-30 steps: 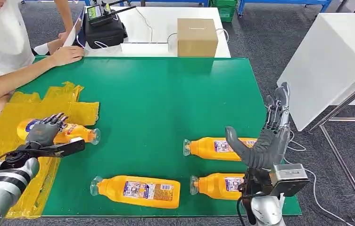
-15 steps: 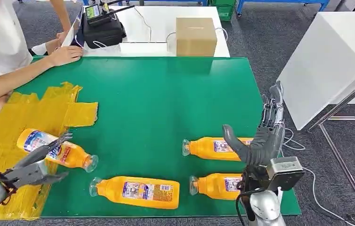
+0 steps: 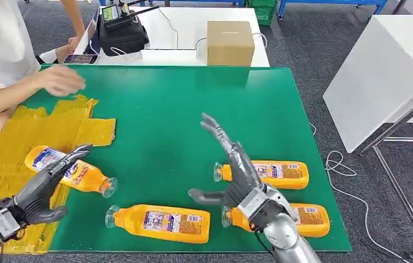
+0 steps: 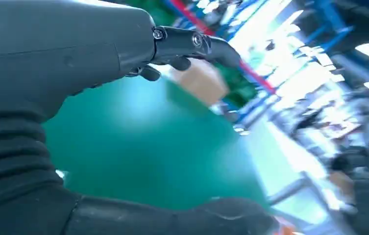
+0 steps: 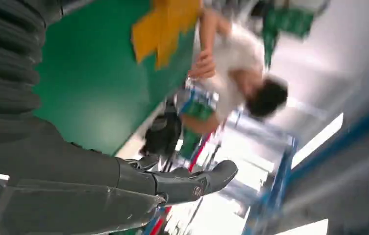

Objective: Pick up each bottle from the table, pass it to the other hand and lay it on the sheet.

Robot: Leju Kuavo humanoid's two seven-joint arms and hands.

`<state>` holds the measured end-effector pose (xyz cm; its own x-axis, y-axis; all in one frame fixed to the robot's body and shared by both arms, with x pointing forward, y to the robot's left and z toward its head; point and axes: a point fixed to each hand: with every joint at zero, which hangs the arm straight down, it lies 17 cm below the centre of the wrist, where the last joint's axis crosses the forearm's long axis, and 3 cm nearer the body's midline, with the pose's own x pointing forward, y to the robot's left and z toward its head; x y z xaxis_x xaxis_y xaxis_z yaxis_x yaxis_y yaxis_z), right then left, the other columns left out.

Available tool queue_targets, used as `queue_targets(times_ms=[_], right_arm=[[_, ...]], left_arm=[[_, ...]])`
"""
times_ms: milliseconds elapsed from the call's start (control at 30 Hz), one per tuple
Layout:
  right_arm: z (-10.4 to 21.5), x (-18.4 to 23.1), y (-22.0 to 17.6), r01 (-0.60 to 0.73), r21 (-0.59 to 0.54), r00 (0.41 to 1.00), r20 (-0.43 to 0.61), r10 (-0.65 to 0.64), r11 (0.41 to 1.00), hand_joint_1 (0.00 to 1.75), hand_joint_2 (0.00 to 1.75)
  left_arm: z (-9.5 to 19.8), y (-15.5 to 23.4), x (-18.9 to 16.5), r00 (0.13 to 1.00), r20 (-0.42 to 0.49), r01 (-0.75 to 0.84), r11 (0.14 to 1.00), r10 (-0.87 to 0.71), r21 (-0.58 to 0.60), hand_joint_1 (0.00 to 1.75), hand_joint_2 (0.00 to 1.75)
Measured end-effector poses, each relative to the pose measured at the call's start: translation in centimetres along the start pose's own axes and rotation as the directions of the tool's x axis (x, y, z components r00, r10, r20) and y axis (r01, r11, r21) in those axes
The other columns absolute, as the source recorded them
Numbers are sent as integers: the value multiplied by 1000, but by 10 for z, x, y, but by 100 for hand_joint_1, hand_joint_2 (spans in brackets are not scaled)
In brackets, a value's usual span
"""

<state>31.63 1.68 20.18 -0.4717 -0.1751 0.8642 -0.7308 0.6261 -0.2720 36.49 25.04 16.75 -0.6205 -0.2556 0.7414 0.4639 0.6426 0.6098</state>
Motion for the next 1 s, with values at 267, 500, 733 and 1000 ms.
queue_targets(times_ms=[267,500,733,1000], right_arm=[[11,-31,73,1,275,996,-85,23,961,0,175],[25,-57,95,35,352,985,-172,28,935,0,175],[48,-101,112,-24,416,944,-289,157,909,0,175],[73,-158,119,-207,499,829,-367,421,842,0,175]], left_arm=[[-59,-16,30,990,138,-34,999,28,41,0,175],[-78,-21,42,980,185,-90,993,75,72,0,175],[-91,-26,49,971,212,-136,985,111,109,0,175],[-106,-21,58,955,252,-201,967,157,157,0,175]])
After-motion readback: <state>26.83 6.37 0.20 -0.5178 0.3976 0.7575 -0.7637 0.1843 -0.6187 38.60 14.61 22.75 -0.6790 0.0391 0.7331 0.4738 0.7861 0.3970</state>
